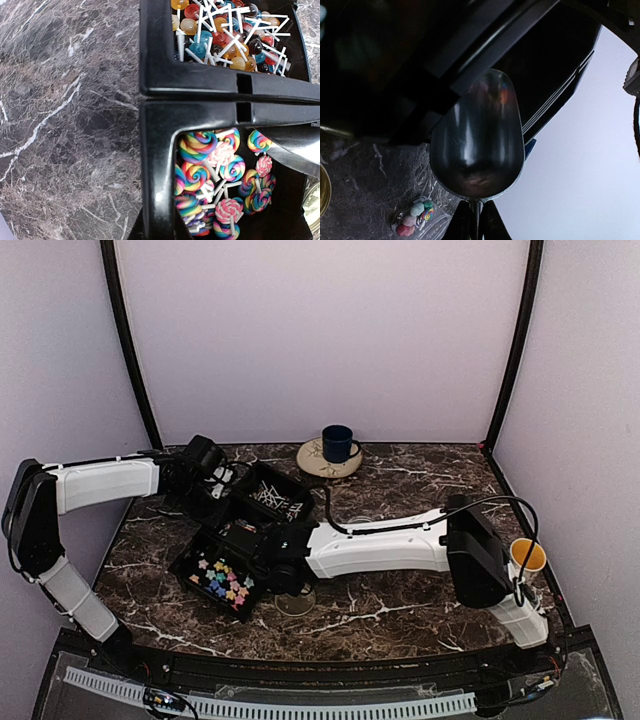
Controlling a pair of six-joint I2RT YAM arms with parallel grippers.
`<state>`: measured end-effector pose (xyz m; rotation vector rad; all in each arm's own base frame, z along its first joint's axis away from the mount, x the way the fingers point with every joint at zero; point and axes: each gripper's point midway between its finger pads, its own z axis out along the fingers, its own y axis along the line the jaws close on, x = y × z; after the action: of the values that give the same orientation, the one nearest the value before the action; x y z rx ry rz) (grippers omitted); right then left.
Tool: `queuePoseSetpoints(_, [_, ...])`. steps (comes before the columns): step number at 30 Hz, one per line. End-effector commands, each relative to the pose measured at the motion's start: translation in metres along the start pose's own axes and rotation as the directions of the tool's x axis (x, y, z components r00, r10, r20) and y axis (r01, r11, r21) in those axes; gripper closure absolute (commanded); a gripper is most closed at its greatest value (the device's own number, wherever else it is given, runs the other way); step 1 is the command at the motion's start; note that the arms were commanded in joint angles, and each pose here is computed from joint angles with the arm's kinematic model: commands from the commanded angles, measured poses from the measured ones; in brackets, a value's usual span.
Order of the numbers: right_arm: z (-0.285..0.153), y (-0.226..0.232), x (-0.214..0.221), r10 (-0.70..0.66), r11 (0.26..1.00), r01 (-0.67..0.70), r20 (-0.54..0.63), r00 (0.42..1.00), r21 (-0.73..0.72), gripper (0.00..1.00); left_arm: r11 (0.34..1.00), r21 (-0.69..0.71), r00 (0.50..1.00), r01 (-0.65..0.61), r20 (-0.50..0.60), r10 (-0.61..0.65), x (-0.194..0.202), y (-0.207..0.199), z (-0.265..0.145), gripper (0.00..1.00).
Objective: Pack the candies
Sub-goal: Scoop the fake candies from the plate.
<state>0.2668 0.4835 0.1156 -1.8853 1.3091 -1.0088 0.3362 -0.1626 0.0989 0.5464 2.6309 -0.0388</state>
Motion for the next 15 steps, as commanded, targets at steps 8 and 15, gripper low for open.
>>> queuePoseSetpoints(8, [0.009,-0.003,-0.029,0.262,0.961,-0.238,0.185,0.947,-0.144,1.00,0.996,0.089,0.989,-0.006,0.147,-0.007,-0.033,-0.016,-0.025,1.00])
queuePoseSetpoints(15, [0.029,0.038,-0.030,0.354,0.908,-0.291,0.182,0.917,-0.302,1.00,0.988,0.153,0.982,-0.016,0.190,-0.013,-0.038,-0.026,-0.031,1.00])
